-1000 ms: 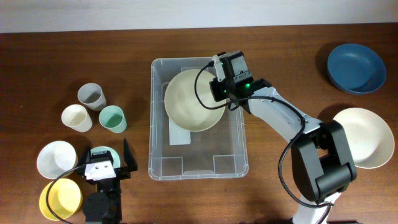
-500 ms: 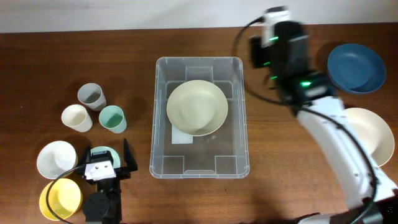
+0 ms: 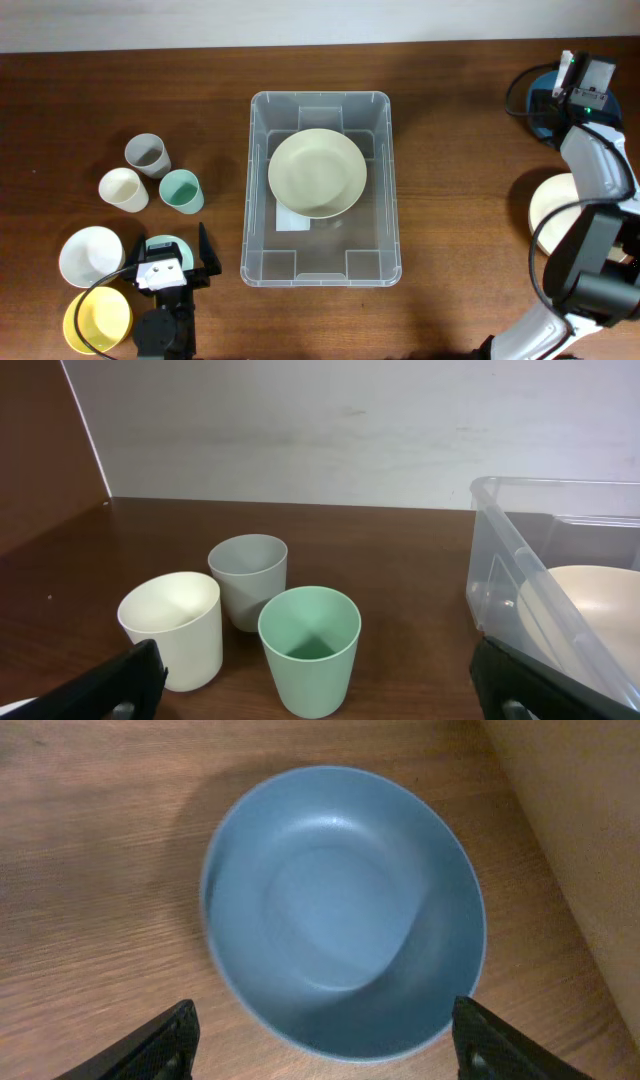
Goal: Pack container
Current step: 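Move the right gripper back to the dark blue bowl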
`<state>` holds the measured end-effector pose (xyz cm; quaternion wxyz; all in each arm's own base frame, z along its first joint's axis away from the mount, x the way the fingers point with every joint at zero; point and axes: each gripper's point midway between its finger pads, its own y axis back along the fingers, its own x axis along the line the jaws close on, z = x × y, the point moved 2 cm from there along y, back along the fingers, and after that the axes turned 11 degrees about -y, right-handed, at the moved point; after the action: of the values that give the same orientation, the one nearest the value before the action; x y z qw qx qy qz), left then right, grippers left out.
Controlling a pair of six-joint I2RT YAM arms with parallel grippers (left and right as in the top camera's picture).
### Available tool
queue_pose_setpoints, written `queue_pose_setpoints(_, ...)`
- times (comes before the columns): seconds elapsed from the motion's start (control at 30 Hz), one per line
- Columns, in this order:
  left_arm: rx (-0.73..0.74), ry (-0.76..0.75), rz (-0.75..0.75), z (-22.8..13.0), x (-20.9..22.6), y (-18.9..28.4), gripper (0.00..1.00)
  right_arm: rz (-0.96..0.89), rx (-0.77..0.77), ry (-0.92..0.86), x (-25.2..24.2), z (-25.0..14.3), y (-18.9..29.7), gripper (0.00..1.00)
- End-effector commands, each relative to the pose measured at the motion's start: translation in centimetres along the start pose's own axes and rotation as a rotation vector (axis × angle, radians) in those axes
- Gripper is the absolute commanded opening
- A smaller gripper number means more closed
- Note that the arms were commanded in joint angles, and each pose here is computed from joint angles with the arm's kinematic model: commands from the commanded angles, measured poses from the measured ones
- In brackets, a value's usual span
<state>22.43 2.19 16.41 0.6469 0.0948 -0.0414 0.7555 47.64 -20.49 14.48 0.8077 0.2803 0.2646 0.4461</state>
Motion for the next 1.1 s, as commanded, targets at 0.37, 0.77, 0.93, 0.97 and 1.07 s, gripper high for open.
queue_pose_setpoints(0.37,0.0,0.007,0.009,-0.2,0.1,0.0,0.99,0.055,0.184,0.121,1.7,-8.4,-8.9,0.77)
queue_pose_setpoints(0.77,0.0,0.007,0.009,-0.2,0.1,0.0,0.99,0.052,0.16,0.142,2.3,-9.5,-11.6,0.27)
queue_pose_setpoints(0.93,0.0,0.007,0.009,-0.2,0.1,0.0,0.99,0.049,0.136,0.137,2.2,-8.8,-11.4,0.04)
queue_pose_setpoints(0.97,0.0,0.007,0.009,-0.2,0.1,0.0,0.99,0.049,0.125,0.135,2.2,-8.3,-11.2,0.04)
queue_pose_setpoints(1.07,0.0,0.007,0.009,-0.2,0.1,0.0,0.99,0.044,0.074,0.126,1.9,-5.9,-10.3,0.04)
